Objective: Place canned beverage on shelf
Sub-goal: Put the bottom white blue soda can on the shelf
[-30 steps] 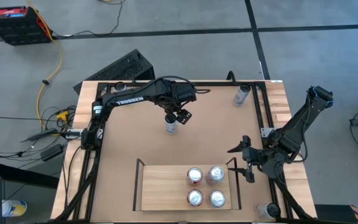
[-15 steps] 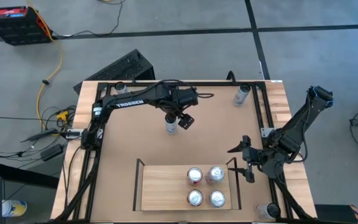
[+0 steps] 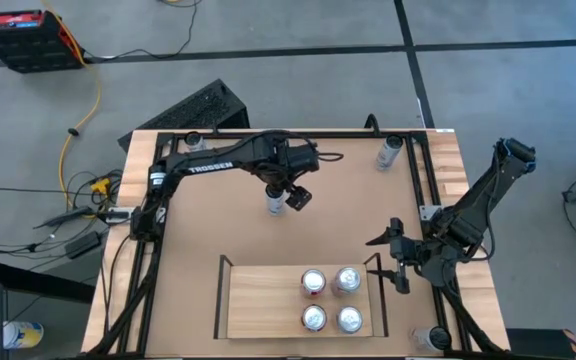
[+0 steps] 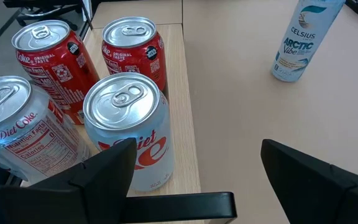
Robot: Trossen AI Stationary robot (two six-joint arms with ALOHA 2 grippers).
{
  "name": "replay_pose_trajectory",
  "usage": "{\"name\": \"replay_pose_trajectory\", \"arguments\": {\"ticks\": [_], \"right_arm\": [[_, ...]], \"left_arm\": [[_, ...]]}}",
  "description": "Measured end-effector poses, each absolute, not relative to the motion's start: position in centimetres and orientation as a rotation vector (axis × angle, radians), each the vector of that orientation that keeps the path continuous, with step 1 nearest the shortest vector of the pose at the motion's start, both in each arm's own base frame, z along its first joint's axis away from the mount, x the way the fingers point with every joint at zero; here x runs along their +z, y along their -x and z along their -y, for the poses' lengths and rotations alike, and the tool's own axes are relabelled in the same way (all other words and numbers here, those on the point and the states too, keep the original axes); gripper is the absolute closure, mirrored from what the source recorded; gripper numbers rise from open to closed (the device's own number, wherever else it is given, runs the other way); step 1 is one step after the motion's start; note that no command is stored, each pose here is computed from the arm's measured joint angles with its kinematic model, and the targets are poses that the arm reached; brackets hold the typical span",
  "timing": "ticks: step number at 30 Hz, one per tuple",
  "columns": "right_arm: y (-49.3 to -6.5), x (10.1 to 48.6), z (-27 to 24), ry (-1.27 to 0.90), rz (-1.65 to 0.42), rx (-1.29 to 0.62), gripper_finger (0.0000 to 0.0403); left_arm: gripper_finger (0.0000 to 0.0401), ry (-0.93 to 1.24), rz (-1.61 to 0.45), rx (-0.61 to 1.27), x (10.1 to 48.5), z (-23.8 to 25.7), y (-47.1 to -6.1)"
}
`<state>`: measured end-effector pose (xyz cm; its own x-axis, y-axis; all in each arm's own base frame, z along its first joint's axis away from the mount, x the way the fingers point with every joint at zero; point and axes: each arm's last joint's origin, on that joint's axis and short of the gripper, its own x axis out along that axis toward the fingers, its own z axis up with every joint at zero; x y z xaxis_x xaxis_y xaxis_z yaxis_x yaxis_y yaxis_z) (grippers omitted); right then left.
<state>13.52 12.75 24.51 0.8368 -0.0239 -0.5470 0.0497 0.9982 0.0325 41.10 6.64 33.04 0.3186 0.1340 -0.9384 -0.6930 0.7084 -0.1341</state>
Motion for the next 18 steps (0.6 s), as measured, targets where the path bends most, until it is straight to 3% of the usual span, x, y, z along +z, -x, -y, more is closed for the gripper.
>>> {"name": "replay_pose_trajectory", "arguments": {"ticks": [18], "right_arm": [[-13.5,24.5,-12.8,-0.049,-0.585,-0.030,0.0033]], "left_arm": [[0.0063,0.557,-1.200,0.768,30.6,-8.3,-40.4]]}}
